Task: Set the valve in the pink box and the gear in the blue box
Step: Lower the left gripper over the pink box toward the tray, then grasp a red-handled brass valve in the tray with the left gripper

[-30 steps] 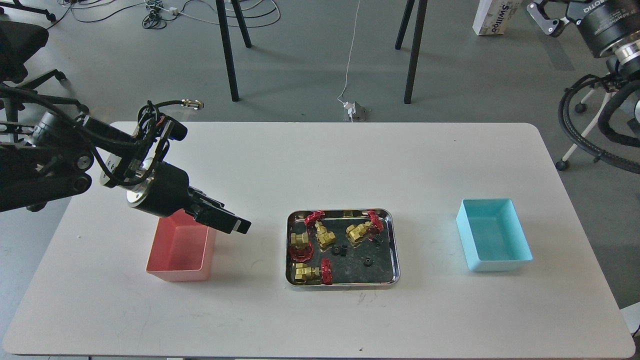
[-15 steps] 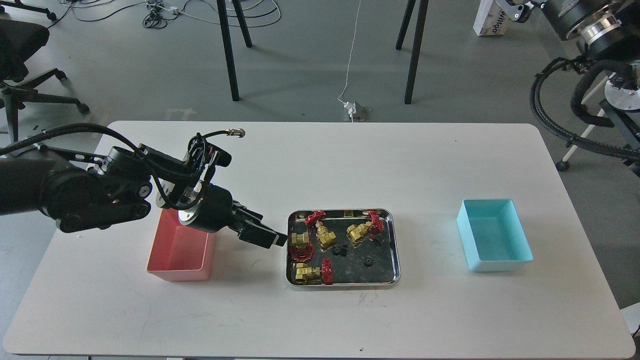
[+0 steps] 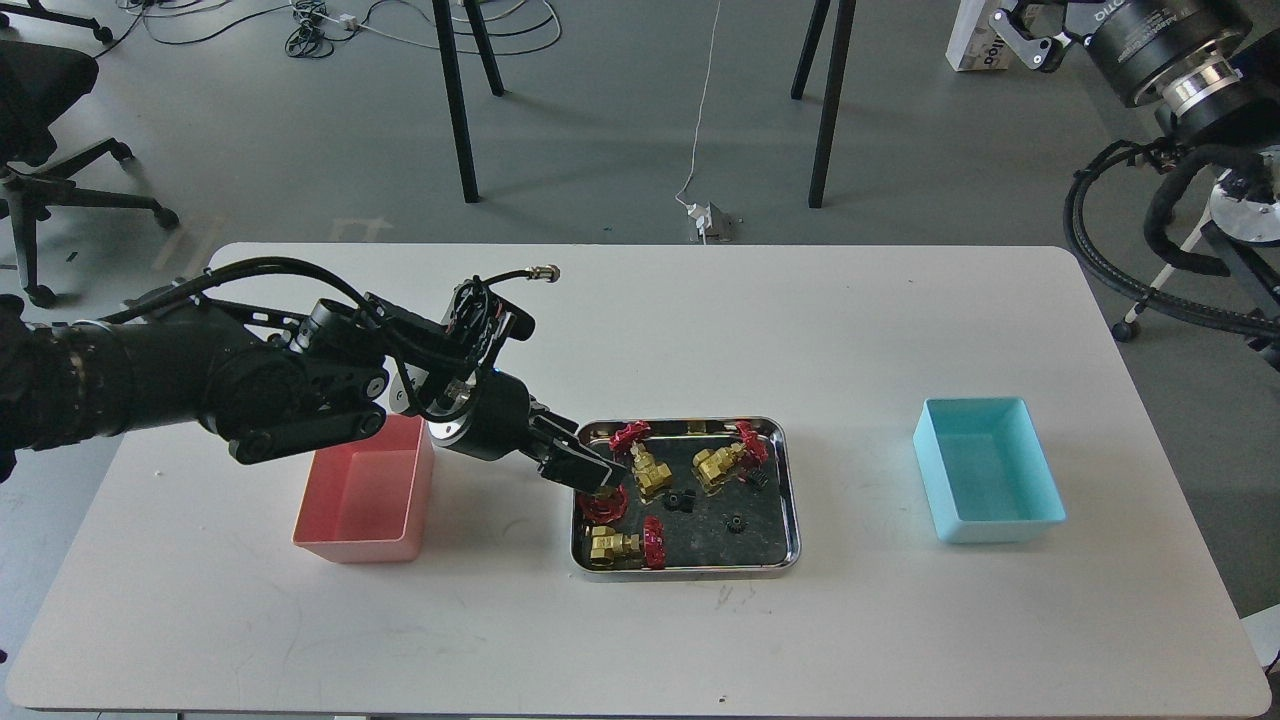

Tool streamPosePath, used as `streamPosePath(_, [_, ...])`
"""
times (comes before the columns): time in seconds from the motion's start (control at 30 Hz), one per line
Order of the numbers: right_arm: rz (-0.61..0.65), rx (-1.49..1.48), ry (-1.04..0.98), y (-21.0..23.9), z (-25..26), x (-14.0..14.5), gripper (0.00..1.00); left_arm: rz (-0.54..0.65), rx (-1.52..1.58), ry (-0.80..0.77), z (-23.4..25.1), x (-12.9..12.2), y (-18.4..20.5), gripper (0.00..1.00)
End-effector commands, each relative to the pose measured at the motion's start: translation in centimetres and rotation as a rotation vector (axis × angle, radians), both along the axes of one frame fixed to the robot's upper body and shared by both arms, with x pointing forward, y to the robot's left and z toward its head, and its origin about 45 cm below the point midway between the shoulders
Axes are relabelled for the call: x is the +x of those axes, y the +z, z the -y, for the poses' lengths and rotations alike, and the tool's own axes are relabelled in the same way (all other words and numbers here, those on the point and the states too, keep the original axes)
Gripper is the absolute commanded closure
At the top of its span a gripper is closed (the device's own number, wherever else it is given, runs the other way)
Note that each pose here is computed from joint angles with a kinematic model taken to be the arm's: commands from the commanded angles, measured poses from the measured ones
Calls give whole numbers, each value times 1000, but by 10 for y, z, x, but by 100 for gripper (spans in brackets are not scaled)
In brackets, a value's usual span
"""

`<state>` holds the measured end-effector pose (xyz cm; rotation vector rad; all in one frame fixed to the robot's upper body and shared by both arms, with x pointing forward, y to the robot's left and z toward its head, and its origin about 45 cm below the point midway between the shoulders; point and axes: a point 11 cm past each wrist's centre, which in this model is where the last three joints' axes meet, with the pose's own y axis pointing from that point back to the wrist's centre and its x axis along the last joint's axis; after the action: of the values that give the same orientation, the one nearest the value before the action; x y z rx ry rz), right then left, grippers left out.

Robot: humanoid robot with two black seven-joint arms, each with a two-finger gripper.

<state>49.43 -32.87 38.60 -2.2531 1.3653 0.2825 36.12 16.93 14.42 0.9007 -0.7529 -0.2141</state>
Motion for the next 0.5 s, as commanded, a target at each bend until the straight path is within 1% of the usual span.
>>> streamPosePath(0.0, [-9,0,-2,-4,1,-1,0,50,-23,19,-4,5,-5,2])
streamPosePath(0.23, [-15,-4,-4,-8,2,-1,0,43,-34,5,4,0,-10,2])
streamPosePath(0.33, [-18,-4,-5,-9,2,-2,0,16,-39,5,7,-9,-22,2])
streamPosePath(0.47, [-25,-2,-6,-13,3,-2,0,15,-38,1,12,-11,-29,2])
